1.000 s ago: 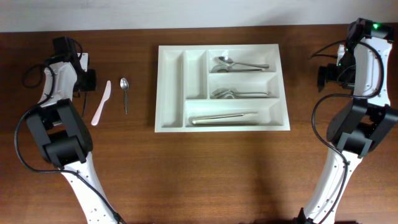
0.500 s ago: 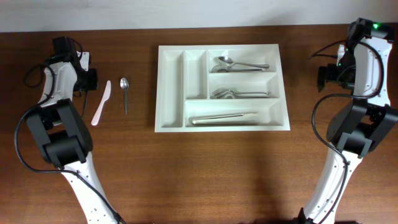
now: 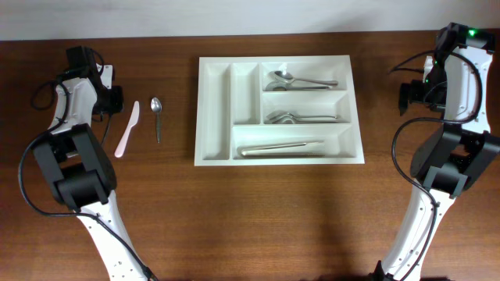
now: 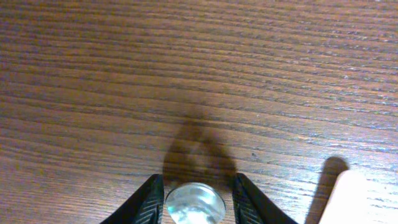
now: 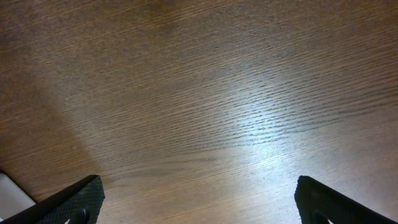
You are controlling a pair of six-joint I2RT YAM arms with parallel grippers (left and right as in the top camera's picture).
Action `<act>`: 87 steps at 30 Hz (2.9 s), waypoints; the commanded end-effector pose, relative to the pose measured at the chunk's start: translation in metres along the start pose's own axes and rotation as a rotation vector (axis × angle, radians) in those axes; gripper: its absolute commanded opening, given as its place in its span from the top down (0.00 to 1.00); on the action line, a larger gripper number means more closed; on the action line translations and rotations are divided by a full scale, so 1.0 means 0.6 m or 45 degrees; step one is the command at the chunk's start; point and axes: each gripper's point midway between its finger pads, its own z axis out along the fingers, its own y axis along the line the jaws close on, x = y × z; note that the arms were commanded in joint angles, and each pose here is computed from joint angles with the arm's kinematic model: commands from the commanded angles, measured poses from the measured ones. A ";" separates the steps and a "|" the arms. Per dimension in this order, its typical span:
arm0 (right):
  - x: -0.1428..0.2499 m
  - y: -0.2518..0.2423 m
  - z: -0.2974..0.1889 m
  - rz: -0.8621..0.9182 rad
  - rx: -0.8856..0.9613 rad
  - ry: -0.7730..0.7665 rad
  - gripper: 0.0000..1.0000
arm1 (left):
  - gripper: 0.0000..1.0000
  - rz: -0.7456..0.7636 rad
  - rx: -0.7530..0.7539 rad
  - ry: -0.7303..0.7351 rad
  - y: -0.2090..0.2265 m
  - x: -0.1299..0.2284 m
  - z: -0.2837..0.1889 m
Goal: Pack container
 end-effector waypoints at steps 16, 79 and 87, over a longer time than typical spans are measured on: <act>0.001 -0.010 -0.031 0.014 0.014 -0.055 0.01 | 0.70 -0.010 0.018 0.082 -0.001 0.032 0.043; 0.001 -0.010 -0.031 0.014 0.014 -0.055 0.01 | 0.59 0.007 -0.028 0.149 0.010 0.041 0.022; 0.001 -0.010 -0.031 0.014 0.014 -0.055 0.01 | 0.76 0.016 -0.036 0.170 0.012 0.048 0.022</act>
